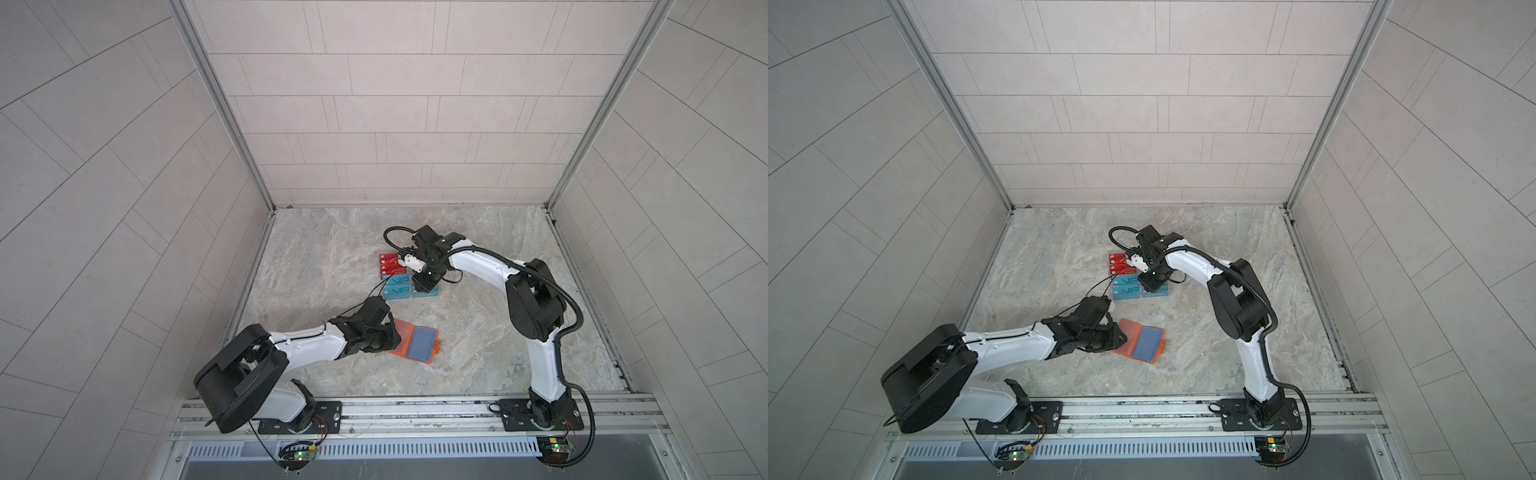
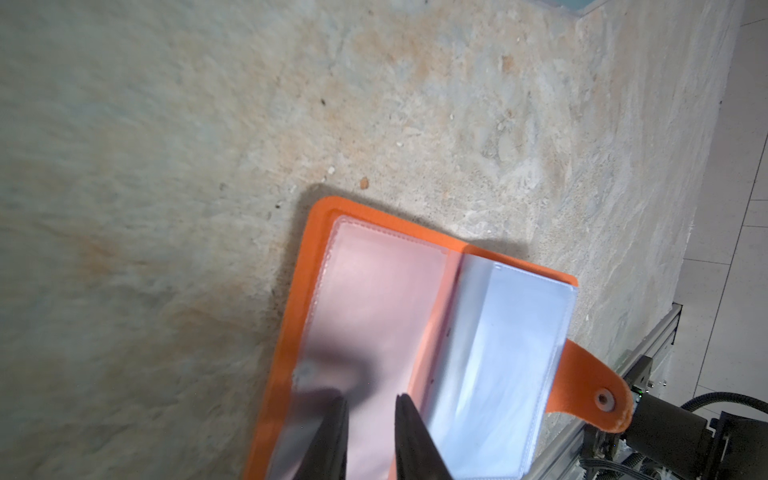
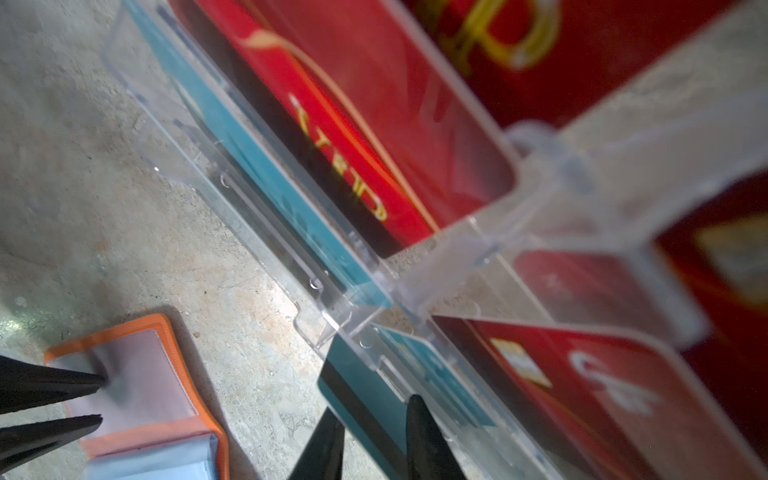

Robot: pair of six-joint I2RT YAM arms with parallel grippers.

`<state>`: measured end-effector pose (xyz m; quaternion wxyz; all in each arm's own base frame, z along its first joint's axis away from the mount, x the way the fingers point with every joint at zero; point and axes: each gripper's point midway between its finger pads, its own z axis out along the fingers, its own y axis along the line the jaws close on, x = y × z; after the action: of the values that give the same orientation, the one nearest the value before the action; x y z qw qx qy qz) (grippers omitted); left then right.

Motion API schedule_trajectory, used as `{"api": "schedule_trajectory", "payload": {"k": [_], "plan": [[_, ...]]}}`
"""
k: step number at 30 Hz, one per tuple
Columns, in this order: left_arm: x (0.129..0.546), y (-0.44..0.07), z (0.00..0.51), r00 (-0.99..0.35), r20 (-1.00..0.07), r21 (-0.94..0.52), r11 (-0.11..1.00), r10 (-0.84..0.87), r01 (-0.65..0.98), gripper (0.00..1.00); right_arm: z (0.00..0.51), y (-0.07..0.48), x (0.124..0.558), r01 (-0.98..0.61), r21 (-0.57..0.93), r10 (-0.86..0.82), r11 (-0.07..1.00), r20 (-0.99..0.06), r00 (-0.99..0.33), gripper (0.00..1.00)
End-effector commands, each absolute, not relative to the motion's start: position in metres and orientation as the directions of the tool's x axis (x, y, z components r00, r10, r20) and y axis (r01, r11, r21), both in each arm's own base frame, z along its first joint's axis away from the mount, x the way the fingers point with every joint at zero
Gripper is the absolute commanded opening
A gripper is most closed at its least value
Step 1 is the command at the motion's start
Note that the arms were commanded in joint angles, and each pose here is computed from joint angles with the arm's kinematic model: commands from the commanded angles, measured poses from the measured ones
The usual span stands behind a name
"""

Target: Put the credit cards into the card holder

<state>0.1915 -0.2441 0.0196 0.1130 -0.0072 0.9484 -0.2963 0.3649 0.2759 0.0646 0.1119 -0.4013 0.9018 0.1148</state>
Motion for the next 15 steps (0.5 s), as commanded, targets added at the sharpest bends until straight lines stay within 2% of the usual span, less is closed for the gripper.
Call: {"api": "schedule_trajectory", "payload": {"k": [1, 15], "plan": [[0.1801, -0.2298, 0.0031, -0.984, -0.166, -0.506, 0.862, -0.071, 0.023, 0.26, 0.0637, 0.2747, 0.3590, -0.770, 0.115, -0.727, 0.628, -0.266, -0.633, 0.26], [0.1795, -0.2296, 0.0018, -0.985, -0.161, -0.501, 0.865, -0.067, 0.023, 0.27, 0.0666, 0.2778, 0.3685, -0.795, 0.106, -0.752, 0.598, -0.269, -0.602, 0.18]]}}
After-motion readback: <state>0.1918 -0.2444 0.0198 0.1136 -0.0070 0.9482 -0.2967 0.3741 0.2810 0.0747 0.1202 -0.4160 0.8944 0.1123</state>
